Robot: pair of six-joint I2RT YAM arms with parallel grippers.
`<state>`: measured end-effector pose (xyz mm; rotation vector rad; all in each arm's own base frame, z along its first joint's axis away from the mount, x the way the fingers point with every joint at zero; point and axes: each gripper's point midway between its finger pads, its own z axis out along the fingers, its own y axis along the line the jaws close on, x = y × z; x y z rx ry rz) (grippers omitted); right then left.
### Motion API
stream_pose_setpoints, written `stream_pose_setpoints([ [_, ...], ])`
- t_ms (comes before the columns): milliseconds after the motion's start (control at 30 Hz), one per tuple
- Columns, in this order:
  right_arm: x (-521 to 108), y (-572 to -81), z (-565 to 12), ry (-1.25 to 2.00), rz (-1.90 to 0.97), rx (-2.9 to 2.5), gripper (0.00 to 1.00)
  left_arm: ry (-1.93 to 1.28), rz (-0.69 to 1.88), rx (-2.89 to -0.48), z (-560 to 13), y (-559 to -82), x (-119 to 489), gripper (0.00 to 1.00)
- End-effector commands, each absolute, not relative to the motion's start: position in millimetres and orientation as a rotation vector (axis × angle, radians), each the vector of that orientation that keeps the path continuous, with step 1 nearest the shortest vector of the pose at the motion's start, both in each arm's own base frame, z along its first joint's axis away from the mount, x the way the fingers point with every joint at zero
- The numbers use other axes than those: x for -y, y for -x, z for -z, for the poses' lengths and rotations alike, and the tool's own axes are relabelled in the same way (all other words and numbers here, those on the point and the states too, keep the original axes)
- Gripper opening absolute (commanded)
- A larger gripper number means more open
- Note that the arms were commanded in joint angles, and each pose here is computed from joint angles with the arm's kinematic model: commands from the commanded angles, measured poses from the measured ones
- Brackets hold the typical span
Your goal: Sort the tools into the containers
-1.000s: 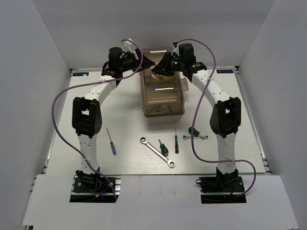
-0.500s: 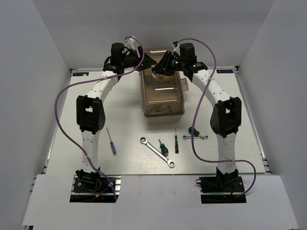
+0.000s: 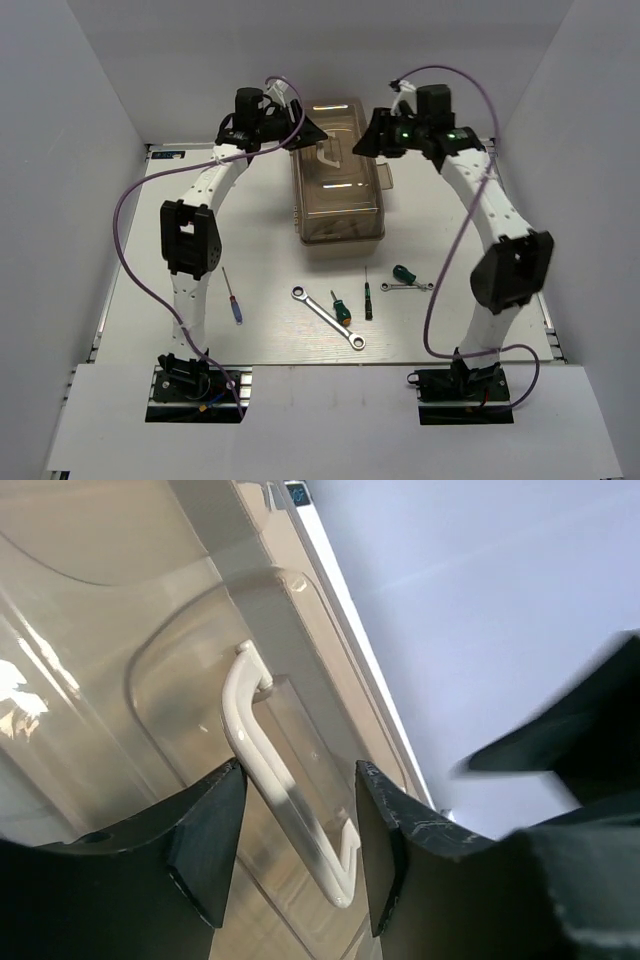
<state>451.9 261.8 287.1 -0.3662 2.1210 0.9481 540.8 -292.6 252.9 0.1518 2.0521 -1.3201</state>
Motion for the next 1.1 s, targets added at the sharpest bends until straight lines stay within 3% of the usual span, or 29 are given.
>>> stream_pose_setpoints([
  [0,-190,-448,-316,0.395,-0.645,-2.04,0.59,-0.109,1.199,-2.258,-201,-525,290,0.57],
  [133,-142,-457,-292,0.248,-0.581,-2.174,0.64,-0.102,1.133,-2.319,-184,-521,298,0.52],
  [233,-130,-457,-250,0.107,-0.725,-2.319,0.69,-0.108,1.1,-2.343,-181,-516,303,0.51],
  [467,-146,-482,-192,0.099,-0.959,-2.384,0.72,-0.102,1.043,-2.378,-171,-510,305,0.39],
  [733,-165,-510,-151,0.061,-1.103,-2.399,0.72,-0.093,1.022,-2.409,-163,-505,306,0.34],
  [867,-170,-520,-132,0.044,-1.126,-2.407,0.62,-0.09,1.021,-2.419,-162,-503,306,0.23],
  [900,-171,-522,-131,0.042,-1.129,-2.402,0.55,-0.083,1.026,-2.41,-166,-505,307,0.15],
  [1000,-174,-524,-119,0.025,-1.178,-2.404,0.43,-0.088,1.045,-2.415,-166,-502,313,0.05],
  [1067,-176,-528,-115,0.037,-1.199,-2.385,0.27,-0.083,1.054,-2.396,-174,-505,315,0.0],
])
